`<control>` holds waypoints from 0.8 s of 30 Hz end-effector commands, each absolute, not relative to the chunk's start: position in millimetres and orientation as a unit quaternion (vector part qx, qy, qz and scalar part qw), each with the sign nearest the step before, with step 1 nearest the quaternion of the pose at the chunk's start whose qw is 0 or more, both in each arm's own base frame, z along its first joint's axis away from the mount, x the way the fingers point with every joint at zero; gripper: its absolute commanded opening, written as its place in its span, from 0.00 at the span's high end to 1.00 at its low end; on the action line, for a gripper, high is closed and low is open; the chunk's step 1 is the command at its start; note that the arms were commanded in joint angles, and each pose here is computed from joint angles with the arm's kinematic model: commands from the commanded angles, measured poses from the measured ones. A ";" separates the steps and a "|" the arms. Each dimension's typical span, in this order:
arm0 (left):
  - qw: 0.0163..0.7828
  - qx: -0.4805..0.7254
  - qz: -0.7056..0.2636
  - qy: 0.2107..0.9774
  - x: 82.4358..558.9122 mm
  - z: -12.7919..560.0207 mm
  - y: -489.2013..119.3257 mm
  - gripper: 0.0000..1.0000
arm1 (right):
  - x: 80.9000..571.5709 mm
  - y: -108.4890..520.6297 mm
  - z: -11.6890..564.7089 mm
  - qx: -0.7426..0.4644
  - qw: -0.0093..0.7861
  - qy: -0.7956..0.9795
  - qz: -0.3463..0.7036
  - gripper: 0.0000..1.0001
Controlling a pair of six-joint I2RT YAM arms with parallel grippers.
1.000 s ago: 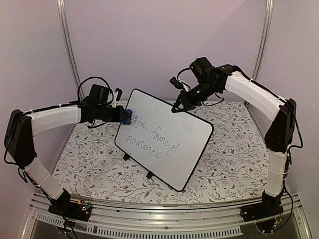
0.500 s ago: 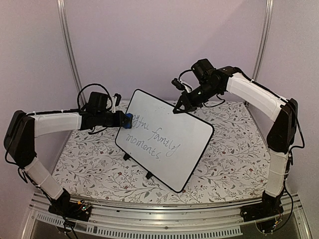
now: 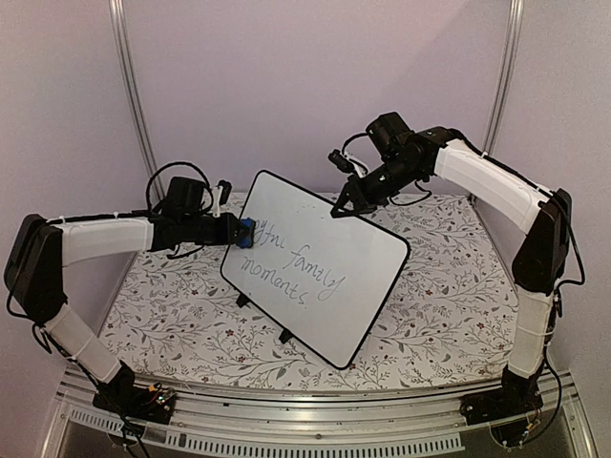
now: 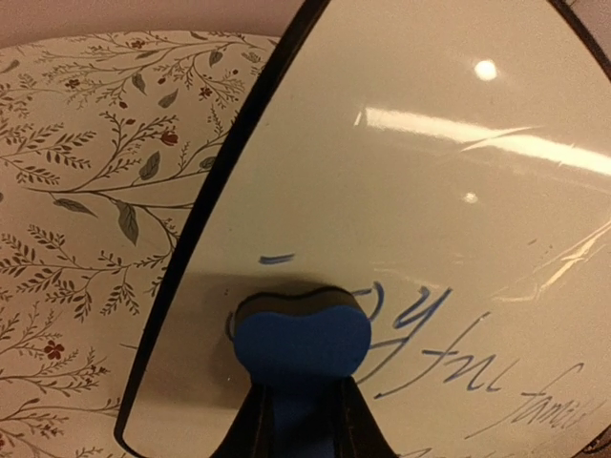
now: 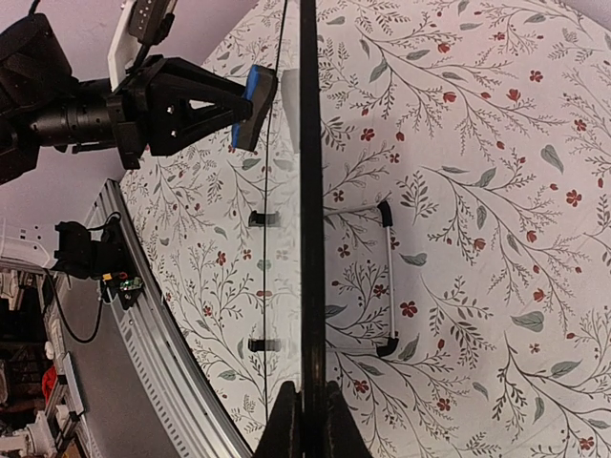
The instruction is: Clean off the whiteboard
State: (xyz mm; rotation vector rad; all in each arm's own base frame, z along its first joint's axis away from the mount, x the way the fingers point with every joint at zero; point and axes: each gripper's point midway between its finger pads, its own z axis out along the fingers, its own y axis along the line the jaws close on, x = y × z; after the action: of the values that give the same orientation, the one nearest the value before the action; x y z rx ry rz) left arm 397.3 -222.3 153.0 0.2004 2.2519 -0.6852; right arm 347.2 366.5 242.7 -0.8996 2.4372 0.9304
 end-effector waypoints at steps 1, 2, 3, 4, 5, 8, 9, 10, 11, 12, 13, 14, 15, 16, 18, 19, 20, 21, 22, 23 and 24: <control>0.388 0.076 -0.279 0.875 396.4 166.0 -220.3 1.00 | 339.4 358.4 221.1 -0.351 0.181 0.876 0.277 1.00; 0.387 0.076 -0.279 0.876 396.1 166.3 -220.4 1.00 | 339.2 358.3 220.7 -0.351 0.181 0.876 0.277 1.00; 0.388 0.077 -0.279 0.875 396.1 167.3 -220.6 1.00 | 338.7 357.9 220.2 -0.351 0.180 0.876 0.276 1.00; 0.388 0.076 -0.279 0.875 395.9 167.8 -220.3 1.00 | 338.6 357.9 221.0 -0.351 0.182 0.876 0.277 1.00; 0.389 0.077 -0.279 0.875 395.5 168.7 -220.2 1.00 | 338.4 357.9 221.8 -0.352 0.183 0.875 0.277 1.00; 0.390 0.075 -0.278 0.875 395.8 169.5 -219.4 1.00 | 338.2 358.0 221.8 -0.352 0.182 0.875 0.278 1.00; 0.389 0.074 -0.279 0.875 395.6 169.7 -219.7 1.00 | 338.3 357.8 222.0 -0.352 0.182 0.875 0.278 1.00; 0.390 0.075 -0.280 0.874 395.6 170.3 -220.2 1.00 | 338.2 357.8 222.0 -0.352 0.182 0.875 0.278 1.00; 0.389 0.074 -0.281 0.875 395.5 169.5 -220.4 1.00 | 338.3 358.4 222.5 -0.352 0.183 0.875 0.278 1.00; 0.390 0.073 -0.281 0.874 396.2 170.6 -220.4 1.00 | 338.5 358.0 223.3 -0.352 0.184 0.875 0.278 1.00; 0.389 0.073 -0.282 0.874 396.3 170.4 -220.8 1.00 | 338.4 358.6 224.0 -0.352 0.185 0.874 0.279 1.00; 0.389 0.072 -0.282 0.874 396.8 171.1 -220.7 1.00 | 338.2 358.5 224.4 -0.352 0.185 0.874 0.279 1.00; 0.390 0.073 -0.283 0.873 397.0 172.1 -221.1 1.00 | 338.5 358.4 224.4 -0.352 0.185 0.874 0.279 1.00; 0.390 0.072 -0.284 0.873 396.9 173.1 -221.1 1.00 | 338.2 358.7 224.0 -0.352 0.184 0.874 0.279 1.00; 0.390 0.071 -0.287 0.872 396.0 173.9 -221.4 1.00 | 338.9 357.9 224.3 -0.352 0.185 0.874 0.279 1.00; 0.390 0.071 -0.287 0.872 395.7 173.8 -221.7 1.00 | 338.4 358.4 224.7 -0.352 0.185 0.874 0.279 1.00; 0.391 0.071 -0.287 0.872 395.7 174.8 -221.8 1.00 | 338.1 358.2 224.6 -0.352 0.185 0.874 0.279 1.00; 0.390 0.071 -0.286 0.872 395.4 173.9 -221.4 1.00 | 338.1 357.7 224.7 -0.352 0.185 0.874 0.279 1.00; 0.390 0.071 -0.287 0.872 395.6 173.9 -221.4 1.00 | 337.8 357.4 223.9 -0.352 0.184 0.875 0.278 1.00; 0.390 0.071 -0.289 0.871 395.6 175.1 -222.0 1.00 | 337.5 357.4 223.6 -0.352 0.184 0.875 0.278 1.00; 0.389 0.071 -0.291 0.871 395.0 174.2 -223.0 1.00 | 337.5 356.8 223.3 -0.351 0.183 0.875 0.277 1.00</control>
State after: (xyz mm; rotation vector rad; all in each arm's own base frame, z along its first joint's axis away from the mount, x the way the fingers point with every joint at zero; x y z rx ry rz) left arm 394.9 -223.9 155.1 0.1892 2.2559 -0.7106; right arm 346.7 366.8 243.6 -0.9004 2.4327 0.9311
